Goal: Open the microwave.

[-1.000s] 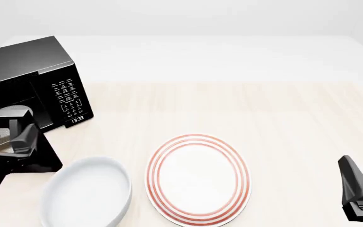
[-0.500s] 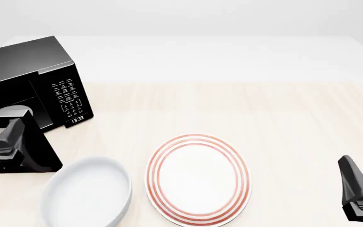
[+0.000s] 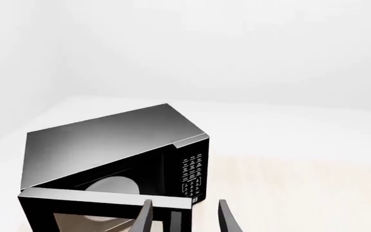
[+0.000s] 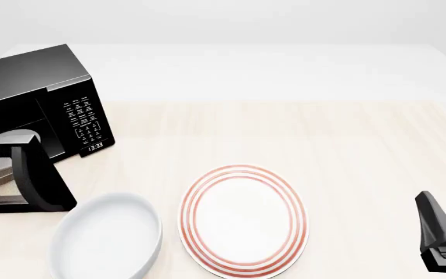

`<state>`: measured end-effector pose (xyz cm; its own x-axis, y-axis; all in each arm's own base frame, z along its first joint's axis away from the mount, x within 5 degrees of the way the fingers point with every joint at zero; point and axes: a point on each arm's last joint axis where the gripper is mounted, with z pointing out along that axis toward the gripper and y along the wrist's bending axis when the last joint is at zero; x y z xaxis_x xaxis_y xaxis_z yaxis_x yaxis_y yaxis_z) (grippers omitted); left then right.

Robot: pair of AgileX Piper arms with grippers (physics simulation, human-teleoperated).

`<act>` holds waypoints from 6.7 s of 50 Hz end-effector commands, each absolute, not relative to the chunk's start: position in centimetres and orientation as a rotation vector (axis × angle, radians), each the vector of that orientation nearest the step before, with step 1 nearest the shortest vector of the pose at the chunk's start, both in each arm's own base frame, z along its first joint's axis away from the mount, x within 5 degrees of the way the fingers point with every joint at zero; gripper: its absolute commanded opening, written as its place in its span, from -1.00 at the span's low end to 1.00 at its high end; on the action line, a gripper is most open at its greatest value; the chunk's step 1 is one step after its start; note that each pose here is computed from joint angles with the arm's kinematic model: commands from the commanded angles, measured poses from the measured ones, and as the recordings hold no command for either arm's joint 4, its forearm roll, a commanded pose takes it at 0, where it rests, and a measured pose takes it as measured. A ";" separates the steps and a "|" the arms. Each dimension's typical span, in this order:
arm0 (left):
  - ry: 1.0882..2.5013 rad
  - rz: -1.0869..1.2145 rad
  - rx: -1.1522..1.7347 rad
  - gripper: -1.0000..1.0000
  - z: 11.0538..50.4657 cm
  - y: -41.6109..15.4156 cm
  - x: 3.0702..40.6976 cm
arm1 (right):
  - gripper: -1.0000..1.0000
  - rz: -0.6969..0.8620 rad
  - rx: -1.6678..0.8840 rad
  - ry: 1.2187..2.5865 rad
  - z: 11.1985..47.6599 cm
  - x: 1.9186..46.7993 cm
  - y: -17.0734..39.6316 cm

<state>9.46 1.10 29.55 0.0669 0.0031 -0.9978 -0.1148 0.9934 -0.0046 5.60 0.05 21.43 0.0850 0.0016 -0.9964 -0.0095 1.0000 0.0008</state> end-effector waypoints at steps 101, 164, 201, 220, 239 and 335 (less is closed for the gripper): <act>1.952 0.105 -0.022 1.00 36.0 2.2 23.7 | 1.00 0.008 -0.007 1.485 21.5 5.6 0.1; 2.040 0.116 -0.008 1.00 34.3 2.4 25.3 | 1.00 0.009 -0.007 1.485 21.5 5.6 0.1; 2.147 0.160 -0.133 1.00 29.6 5.2 25.9 | 1.00 0.008 -0.007 1.485 21.5 5.6 0.1; 2.164 0.173 -0.151 1.00 28.8 5.9 26.2 | 1.00 0.008 -0.007 1.485 21.5 5.6 0.1; 2.164 0.180 -0.162 1.00 28.6 6.1 25.9 | 1.00 0.009 -0.007 1.485 21.5 5.6 0.1; 2.183 0.201 -0.286 1.00 26.2 5.9 18.5 | 1.00 0.009 -0.007 1.485 21.5 5.6 0.1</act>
